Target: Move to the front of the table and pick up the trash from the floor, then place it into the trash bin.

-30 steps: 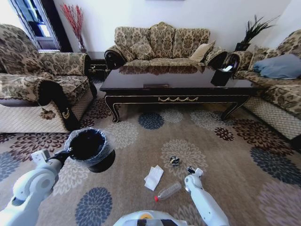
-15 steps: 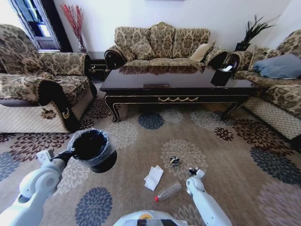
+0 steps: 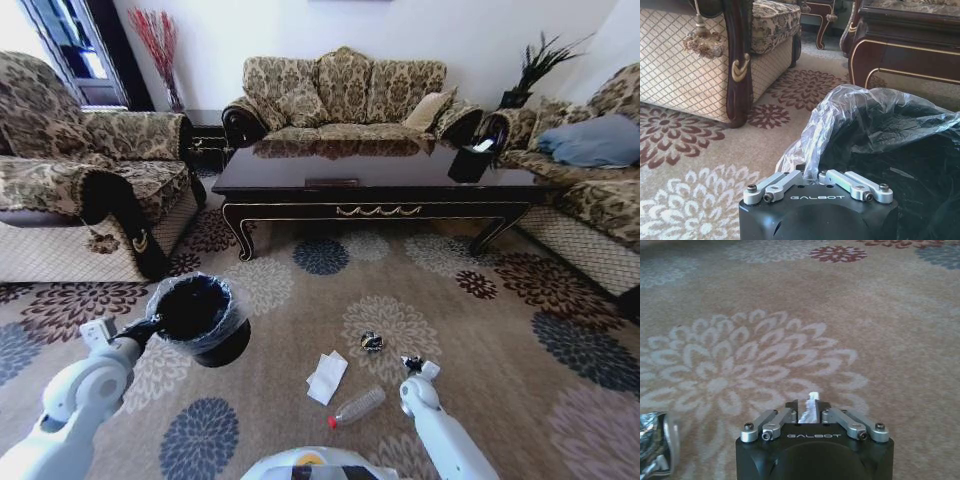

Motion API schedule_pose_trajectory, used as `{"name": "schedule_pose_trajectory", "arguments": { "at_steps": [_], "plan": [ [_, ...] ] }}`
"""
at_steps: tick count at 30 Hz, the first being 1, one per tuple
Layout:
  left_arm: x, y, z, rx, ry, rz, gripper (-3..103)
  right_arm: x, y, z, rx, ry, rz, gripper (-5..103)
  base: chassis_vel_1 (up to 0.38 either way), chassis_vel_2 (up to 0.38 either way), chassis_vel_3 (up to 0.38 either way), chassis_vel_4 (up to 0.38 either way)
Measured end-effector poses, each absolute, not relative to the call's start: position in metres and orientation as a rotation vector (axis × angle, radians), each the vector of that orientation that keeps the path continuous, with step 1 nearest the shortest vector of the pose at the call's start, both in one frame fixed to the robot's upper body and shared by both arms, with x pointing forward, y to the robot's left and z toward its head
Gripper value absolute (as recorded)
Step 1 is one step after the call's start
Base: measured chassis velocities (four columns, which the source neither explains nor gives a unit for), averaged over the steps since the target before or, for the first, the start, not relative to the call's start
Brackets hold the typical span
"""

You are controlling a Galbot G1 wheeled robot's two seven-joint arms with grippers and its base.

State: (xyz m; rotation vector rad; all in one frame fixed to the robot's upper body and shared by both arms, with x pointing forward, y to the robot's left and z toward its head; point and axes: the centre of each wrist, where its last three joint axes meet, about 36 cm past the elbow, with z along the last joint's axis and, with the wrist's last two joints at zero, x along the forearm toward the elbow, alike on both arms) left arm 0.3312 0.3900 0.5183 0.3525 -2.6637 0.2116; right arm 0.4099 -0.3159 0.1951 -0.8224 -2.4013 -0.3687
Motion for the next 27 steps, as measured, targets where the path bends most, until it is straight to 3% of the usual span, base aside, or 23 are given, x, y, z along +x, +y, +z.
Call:
{"name": "schedule_pose_trajectory", "arguments": {
  "at_steps": [5,6,9,12,15,18,23,24,25,27],
  "plan": [
    [0.328,0.392,0.521,0.362,-2.666,0.203,4,0.418,-0.306,0.186,-0.811,-2.391,-0.346,42,0.0,0.0,0.0,0.0],
    [0.328,0.392,0.521,0.362,-2.666,0.203,4,0.418,-0.306,0.186,-0.811,-2.391,-0.346,42,0.0,0.0,0.0,0.0],
    [0.328,0.392,0.521,0.364,-2.667,0.207,4,0.418,-0.305,0.182,-0.813,-2.386,-0.32,61,0.0,0.0,0.0,0.0],
    [0.327,0.392,0.52,0.364,-2.666,0.213,4,0.417,-0.307,0.179,-0.817,-2.382,-0.302,61,0.0,0.0,0.0,0.0],
    [0.328,0.39,0.519,0.359,-2.664,0.218,4,0.415,-0.309,0.179,-0.818,-2.381,-0.294,45,0.0,0.0,0.0,0.0],
    [0.329,0.389,0.518,0.356,-2.664,0.22,4,0.414,-0.31,0.18,-0.816,-2.384,-0.296,40,0.0,0.0,0.0,0.0],
    [0.331,0.387,0.516,0.348,-2.664,0.222,4,0.41,-0.311,0.183,-0.812,-2.393,-0.303,18,0.0,0.0,0.0,0.0],
    [0.331,0.387,0.516,0.348,-2.664,0.222,4,0.41,-0.311,0.183,-0.811,-2.394,-0.303,18,0.0,0.0,0.0,0.0],
    [0.331,0.387,0.516,0.347,-2.664,0.222,4,0.408,-0.312,0.183,-0.808,-2.397,-0.303,8,0.0,0.0,0.0,0.0],
    [0.331,0.387,0.516,0.347,-2.664,0.221,4,0.407,-0.312,0.183,-0.806,-2.399,-0.303,8,0.0,0.0,0.0,0.0]
  ]
}}
